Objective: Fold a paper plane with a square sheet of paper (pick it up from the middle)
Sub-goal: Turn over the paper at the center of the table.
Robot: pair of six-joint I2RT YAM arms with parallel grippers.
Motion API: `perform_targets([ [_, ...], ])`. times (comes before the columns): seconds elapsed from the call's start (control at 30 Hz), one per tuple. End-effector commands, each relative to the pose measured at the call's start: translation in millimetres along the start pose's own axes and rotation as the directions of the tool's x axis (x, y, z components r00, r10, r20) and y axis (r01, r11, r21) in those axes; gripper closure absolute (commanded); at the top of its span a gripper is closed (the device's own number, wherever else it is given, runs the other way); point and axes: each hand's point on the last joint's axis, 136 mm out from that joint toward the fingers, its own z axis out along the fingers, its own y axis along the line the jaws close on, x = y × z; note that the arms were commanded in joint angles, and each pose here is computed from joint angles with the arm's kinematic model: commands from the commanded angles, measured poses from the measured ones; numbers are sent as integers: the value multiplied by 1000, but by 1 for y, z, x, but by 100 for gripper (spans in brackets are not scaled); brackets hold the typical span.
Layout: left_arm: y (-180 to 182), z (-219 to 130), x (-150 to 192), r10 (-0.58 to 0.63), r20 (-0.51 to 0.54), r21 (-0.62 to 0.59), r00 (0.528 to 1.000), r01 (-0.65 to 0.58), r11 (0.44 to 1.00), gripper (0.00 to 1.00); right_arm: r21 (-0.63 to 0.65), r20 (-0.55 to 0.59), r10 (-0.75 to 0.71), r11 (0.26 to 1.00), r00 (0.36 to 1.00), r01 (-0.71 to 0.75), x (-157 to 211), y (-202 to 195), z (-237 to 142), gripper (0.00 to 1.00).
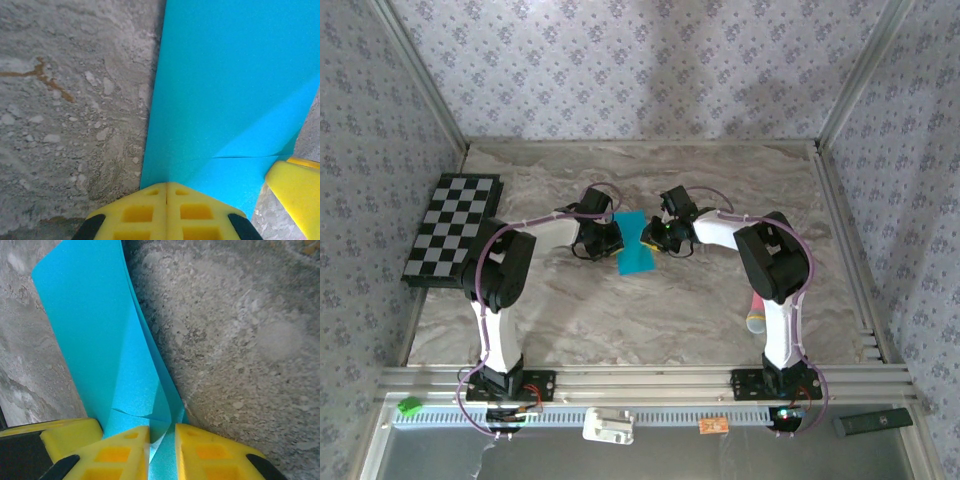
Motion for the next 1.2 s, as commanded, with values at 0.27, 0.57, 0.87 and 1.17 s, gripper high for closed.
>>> perform_targets([
  [0.27,27,4,16,-31,-45,-84,998,28,996,99,-20,32,-31,999,999,32,-10,11,-9,83],
  [0.57,23,3,15,-35,-42,-71,999,32,997,99,-111,0,-17,994,1000,17,-4,25,-4,81],
  [0.87,23,1,15,-38,-40,-69,998,35,997,99,-117,-36,-18,993,999,13,7,22,5,80],
  [1.17,1,-16,6,-17,-11,-14,1000,17,1000,94,-94,-62,-23,995,998,17,10,18,13,83],
])
